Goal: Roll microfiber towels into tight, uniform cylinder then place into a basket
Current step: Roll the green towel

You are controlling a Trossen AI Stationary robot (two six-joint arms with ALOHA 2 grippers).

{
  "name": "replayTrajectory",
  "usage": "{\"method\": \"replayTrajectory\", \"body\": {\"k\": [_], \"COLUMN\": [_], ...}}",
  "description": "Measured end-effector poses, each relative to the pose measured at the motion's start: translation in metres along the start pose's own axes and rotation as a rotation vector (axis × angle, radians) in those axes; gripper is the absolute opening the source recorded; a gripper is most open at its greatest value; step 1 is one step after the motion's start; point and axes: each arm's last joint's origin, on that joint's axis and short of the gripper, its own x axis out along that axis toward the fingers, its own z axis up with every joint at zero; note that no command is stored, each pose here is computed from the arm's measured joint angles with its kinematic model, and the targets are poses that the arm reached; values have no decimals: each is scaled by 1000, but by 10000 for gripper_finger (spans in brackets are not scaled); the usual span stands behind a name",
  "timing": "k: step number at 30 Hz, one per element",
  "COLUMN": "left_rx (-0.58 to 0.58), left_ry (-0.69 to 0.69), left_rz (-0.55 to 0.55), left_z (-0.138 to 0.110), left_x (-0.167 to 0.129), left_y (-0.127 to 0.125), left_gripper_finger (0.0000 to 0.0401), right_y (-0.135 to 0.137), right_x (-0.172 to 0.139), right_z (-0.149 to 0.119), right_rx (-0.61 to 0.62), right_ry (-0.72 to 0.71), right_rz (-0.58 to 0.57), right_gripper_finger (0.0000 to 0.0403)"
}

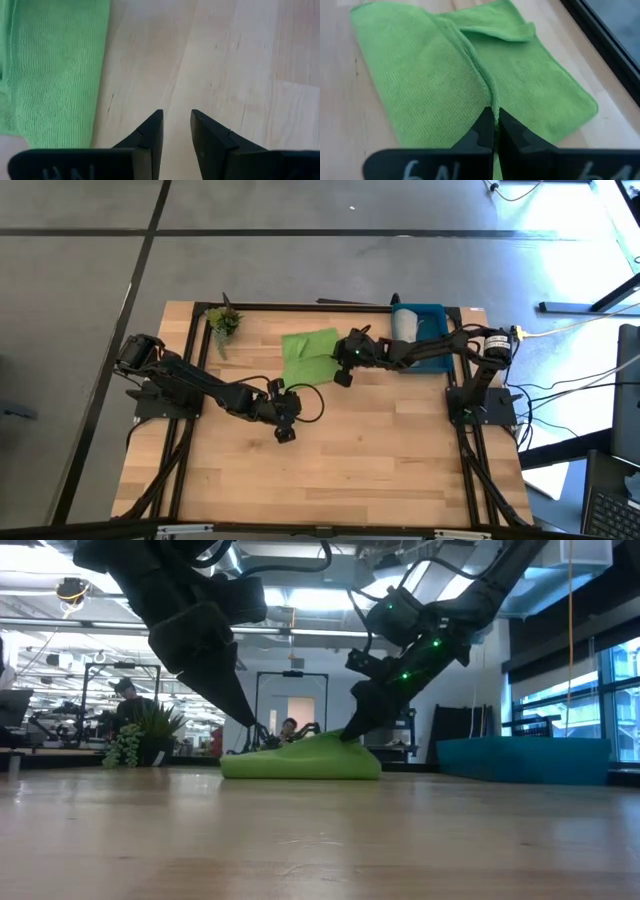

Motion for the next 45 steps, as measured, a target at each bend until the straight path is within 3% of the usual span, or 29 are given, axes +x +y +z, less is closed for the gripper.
{"method": "replayTrajectory", "body": {"k": [9,19,30,37,41,45], "left_rx": [0,-6,-9,-126,-186,-169], "left_ry": [0,0,0,-23,-9,-9], "left_rz": [0,0,3,155,204,234], "left_z": [0,0,0,4,9,12], "left_x": [0,0,0,6,18,37], "left_y": [0,0,1,19,37,50], "left_gripper_finger": [89,89,89,89,89,89], "right_y": [-11,-15,-16,-21,-20,-14], "right_x": [2,3,3,-17,-26,-19], "right_z": [-2,-2,2,12,7,-7], "right_rx": [96,104,104,82,73,65], "right_ry": [9,1,-30,-31,55,122], "right_rz": [-108,-76,-79,-138,-73,41], "right_gripper_finger": [5,24,131,184,189,190]}}
